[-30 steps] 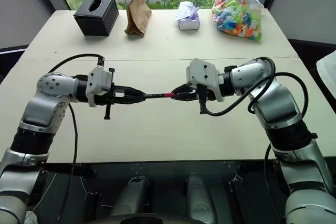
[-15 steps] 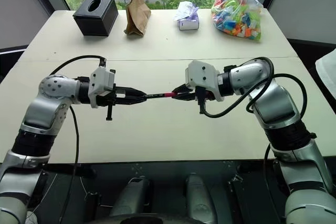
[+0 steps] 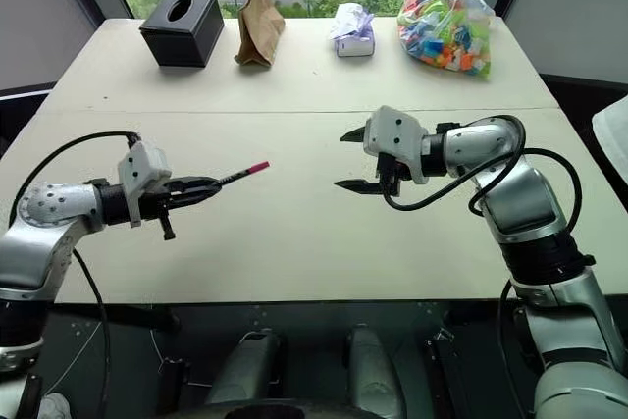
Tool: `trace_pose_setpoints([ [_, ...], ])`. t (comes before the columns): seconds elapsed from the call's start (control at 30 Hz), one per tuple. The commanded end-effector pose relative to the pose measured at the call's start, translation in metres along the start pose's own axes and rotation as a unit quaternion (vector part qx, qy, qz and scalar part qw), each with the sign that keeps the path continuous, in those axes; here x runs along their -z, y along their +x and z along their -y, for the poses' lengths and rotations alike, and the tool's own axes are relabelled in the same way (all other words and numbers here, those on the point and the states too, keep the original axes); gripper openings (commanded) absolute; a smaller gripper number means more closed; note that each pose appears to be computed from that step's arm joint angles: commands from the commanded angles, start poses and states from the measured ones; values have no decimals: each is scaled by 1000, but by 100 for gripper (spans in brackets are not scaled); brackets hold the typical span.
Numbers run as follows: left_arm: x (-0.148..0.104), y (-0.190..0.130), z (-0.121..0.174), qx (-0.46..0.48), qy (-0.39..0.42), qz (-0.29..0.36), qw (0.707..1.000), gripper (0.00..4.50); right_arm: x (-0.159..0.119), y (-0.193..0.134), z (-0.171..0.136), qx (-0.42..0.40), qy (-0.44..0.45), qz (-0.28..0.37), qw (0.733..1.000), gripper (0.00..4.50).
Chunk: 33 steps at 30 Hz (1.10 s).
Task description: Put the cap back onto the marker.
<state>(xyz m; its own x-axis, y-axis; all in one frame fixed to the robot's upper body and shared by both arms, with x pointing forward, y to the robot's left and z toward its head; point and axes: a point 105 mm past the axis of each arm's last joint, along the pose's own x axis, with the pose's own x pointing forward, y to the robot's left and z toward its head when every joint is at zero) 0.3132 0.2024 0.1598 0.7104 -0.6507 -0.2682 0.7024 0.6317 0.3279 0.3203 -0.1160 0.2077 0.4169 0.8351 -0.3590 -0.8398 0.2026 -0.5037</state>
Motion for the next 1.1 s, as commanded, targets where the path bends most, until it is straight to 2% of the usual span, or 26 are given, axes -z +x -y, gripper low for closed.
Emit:
trace_pose_setpoints([
  [0.03,-6,-10,-21,-116,-46,16,992,0,-17,-4,3,34,0,40,999,379],
  [0.17,20,-19,-29,-213,-155,-17,965,0,-22,0,0,49,15,57,997,379],
  [0.27,44,-28,-28,-272,-203,-61,939,0,-25,2,-2,57,24,66,996,379],
  [0.5,73,-40,-26,-341,-220,-129,905,0,-26,3,-3,64,29,68,995,379],
  [0.77,84,-43,-26,-350,-223,-148,898,0,-27,4,-5,70,32,70,995,379],
  [0.83,85,-45,-26,-350,-224,-149,897,108,-27,4,-5,71,31,70,995,386],
  [0.93,83,-45,-24,-346,-225,-146,899,240,-26,4,-5,73,32,69,994,386],
  [0.97,81,-44,-23,-344,-226,-142,900,306,-26,5,-5,73,32,70,994,386],
  [1.03,78,-44,-23,-339,-227,-136,903,403,-26,6,-6,72,33,70,994,386],
  [1.07,71,-45,-23,-339,-223,-126,905,444,-25,7,-7,70,33,69,995,386],
  [1.1,63,-46,-23,-336,-222,-113,908,444,-25,8,-8,66,33,70,995,386],
])
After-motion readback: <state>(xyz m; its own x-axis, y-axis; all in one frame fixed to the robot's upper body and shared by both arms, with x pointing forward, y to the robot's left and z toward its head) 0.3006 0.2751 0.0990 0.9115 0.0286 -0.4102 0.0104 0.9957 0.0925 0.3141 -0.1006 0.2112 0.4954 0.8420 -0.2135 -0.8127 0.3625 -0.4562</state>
